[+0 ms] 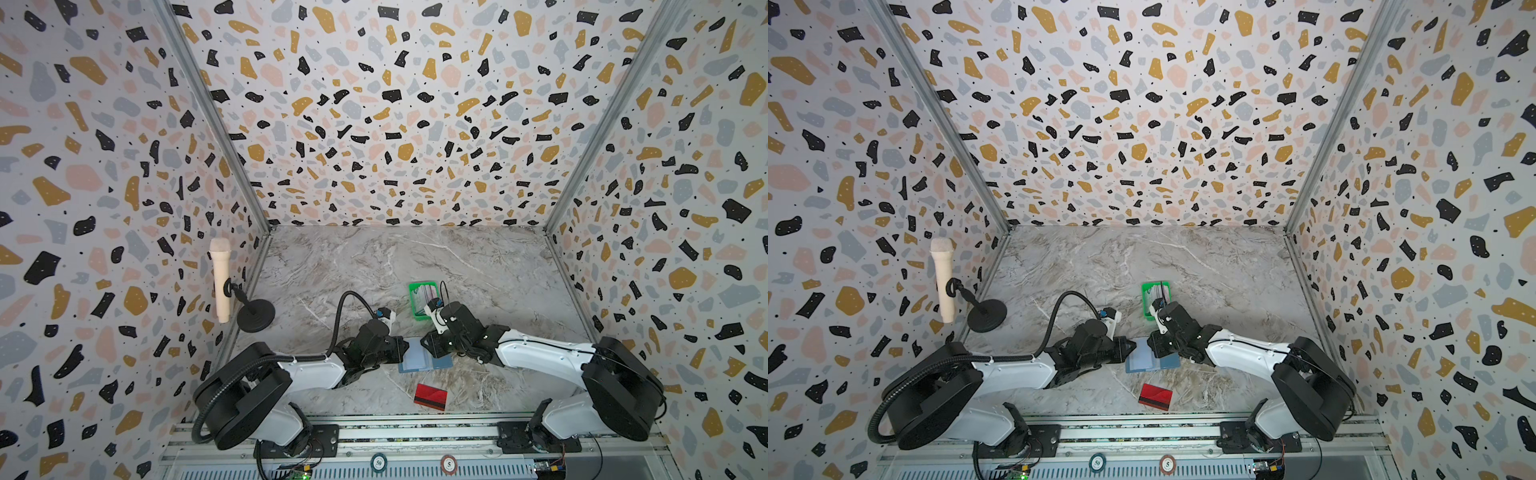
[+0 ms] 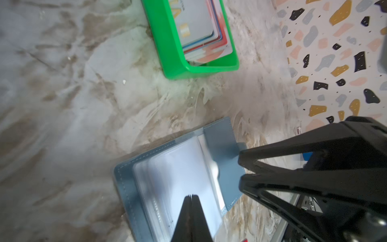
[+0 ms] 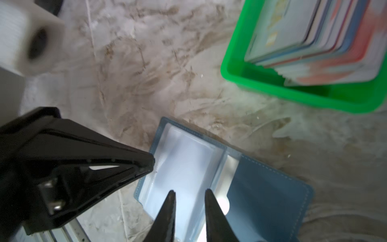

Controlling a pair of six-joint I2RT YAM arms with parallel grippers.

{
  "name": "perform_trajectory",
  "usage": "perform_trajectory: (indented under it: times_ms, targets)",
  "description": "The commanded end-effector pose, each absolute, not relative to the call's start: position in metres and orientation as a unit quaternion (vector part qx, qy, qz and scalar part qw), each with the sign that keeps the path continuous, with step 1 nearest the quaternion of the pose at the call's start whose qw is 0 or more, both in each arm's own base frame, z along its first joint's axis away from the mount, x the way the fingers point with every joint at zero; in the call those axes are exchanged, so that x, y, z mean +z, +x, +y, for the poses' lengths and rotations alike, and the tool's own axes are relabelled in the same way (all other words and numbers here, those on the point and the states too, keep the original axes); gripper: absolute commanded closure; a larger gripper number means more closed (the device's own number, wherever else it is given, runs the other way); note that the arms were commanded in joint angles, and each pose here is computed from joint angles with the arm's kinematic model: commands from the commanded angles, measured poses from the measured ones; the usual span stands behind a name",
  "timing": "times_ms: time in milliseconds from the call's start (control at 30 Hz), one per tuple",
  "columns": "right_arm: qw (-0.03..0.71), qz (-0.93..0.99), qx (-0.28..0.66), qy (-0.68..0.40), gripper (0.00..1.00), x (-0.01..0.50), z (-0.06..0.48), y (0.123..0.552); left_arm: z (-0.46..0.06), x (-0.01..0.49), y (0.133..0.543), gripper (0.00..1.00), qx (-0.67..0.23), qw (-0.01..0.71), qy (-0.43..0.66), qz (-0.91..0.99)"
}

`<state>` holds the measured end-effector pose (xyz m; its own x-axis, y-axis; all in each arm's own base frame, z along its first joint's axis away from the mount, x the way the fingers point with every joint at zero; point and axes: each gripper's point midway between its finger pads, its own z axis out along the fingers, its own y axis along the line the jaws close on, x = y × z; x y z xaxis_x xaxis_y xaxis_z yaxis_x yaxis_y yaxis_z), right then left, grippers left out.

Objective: Insert credit cards into a card holder
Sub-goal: Flip over the card slot in the card holder.

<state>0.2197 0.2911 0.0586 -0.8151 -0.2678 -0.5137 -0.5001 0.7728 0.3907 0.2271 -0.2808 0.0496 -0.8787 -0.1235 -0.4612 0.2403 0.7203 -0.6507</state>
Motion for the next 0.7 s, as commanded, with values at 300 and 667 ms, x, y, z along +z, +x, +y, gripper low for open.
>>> perform_trajectory:
  times_ms: [300,667]
  targets:
    - [0.201,0.923,0.225,-0.239,0.81,0.033,0.302,0.205,-0.28,0.039,0.228,0.97,-0.372,0.243,0.028,0.895]
    - [0.324,0.9,0.208,-0.203,0.46,0.129,0.284,0.271,-0.263,0.115,0.248,0.79,-0.376,0.343,0.02,0.86]
